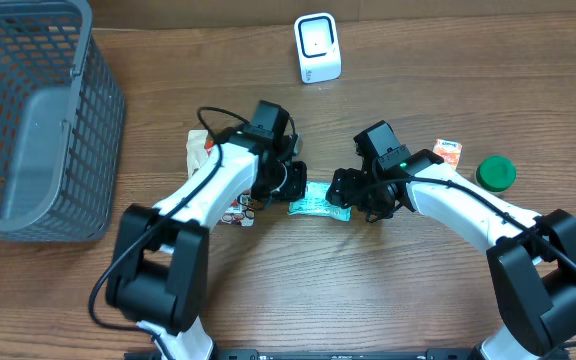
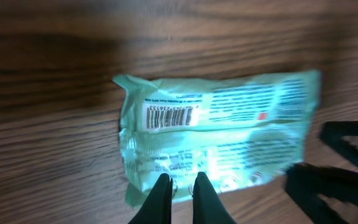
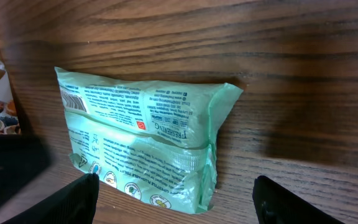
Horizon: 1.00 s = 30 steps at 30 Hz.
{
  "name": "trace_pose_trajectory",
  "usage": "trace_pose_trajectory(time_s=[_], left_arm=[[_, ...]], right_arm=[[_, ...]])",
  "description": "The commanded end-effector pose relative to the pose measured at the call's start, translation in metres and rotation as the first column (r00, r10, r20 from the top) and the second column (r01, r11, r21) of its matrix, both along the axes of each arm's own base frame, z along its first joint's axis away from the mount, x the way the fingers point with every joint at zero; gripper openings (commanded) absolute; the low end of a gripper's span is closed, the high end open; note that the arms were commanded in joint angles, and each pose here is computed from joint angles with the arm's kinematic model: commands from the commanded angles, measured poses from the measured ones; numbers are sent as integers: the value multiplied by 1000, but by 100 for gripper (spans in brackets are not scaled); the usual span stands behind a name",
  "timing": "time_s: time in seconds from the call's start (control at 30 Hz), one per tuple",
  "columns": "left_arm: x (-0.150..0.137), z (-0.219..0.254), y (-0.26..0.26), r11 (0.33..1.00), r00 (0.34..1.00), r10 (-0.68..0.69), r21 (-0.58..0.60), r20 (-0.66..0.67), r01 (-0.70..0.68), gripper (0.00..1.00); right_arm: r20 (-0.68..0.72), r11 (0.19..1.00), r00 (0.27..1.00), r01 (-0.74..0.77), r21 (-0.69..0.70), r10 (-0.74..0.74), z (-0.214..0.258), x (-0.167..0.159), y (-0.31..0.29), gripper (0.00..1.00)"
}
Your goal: Scan the item barcode
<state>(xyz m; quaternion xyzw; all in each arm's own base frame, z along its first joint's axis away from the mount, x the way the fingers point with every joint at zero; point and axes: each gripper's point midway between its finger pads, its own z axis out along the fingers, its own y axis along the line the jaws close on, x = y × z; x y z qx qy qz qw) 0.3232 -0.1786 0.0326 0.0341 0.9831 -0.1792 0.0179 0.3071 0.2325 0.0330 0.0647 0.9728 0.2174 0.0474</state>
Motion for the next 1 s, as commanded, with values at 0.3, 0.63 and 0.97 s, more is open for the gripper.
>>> trace_pose_trajectory(time_s=[0.3, 0.63, 0.97], left_arm=[[-15, -45, 2, 998, 990, 42, 48, -134, -36, 5], [-23, -67, 4, 997, 980, 47, 71, -194, -34, 5], [-23, -67, 5, 997, 980, 47, 73, -194, -33, 7]], right_arm=[[-23, 997, 997, 75, 20, -75, -17, -2, -2, 73], [2, 986, 989, 148, 76, -148, -32, 0, -1, 59], [13, 982, 989, 147, 121, -150, -34, -1, 5, 38]])
